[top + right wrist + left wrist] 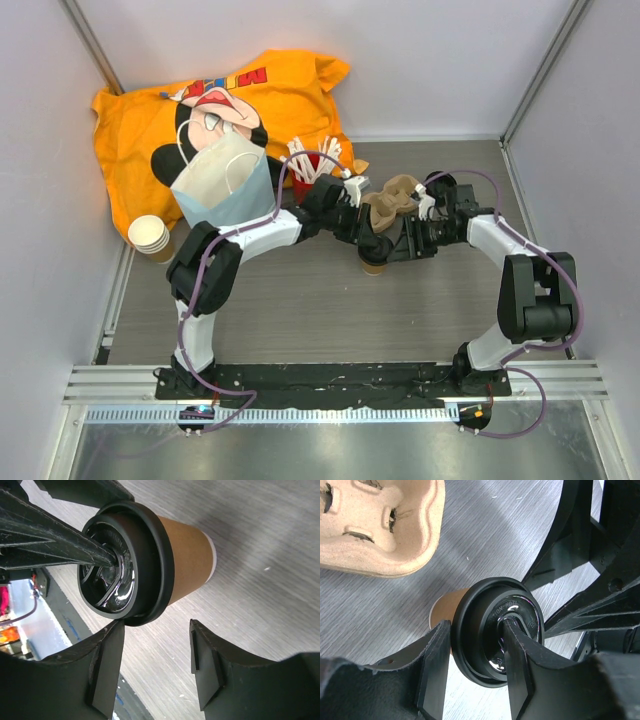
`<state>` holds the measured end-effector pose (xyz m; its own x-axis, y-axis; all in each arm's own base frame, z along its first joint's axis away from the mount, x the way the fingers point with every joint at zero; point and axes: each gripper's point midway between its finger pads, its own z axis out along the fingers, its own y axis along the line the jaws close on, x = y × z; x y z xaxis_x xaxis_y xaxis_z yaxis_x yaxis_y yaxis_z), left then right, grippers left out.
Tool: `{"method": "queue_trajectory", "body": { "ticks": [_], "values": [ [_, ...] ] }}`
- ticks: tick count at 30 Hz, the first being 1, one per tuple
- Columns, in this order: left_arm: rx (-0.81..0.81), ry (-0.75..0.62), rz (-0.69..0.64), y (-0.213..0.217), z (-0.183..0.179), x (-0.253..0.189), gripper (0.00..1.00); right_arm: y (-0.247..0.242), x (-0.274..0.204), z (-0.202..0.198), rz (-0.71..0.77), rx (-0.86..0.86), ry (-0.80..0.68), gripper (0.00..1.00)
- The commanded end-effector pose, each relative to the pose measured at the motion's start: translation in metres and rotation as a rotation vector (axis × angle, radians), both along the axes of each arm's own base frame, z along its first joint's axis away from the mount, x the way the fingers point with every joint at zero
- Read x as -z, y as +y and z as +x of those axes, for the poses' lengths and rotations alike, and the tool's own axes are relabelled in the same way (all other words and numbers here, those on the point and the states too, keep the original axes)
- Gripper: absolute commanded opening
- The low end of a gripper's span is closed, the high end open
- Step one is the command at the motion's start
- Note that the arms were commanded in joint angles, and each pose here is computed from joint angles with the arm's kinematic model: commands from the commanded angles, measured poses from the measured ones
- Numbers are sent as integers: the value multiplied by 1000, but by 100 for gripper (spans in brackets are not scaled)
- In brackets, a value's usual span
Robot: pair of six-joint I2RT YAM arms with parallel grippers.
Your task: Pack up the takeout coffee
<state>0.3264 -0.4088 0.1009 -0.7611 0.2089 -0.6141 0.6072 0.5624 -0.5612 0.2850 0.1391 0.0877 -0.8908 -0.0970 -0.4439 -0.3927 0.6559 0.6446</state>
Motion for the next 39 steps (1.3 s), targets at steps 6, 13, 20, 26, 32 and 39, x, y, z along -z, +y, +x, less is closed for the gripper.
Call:
{"method": "queue_trajectory", "body": {
  "ticks": [6, 13, 20, 26, 32, 39],
  "values": [
    [-49, 154, 386, 62, -31, 108, 47, 2, -37, 24, 79, -33, -109, 60],
    [-49, 148, 334, 57, -24, 91, 52, 6, -44, 35, 117, -21, -84, 62],
    [-37, 146, 258, 50, -20, 72, 66, 6, -27, 40, 120, 17, -38, 63],
    [-15, 152, 183, 42, -18, 54, 74, 12, -29, 40, 128, 9, -45, 63],
    [13, 155, 125, 35, -21, 43, 80, 20, -25, 36, 122, -16, -37, 63],
    [55, 161, 40, 23, -24, 26, 83, 23, -24, 34, 111, -28, -43, 63]
  ]
}}
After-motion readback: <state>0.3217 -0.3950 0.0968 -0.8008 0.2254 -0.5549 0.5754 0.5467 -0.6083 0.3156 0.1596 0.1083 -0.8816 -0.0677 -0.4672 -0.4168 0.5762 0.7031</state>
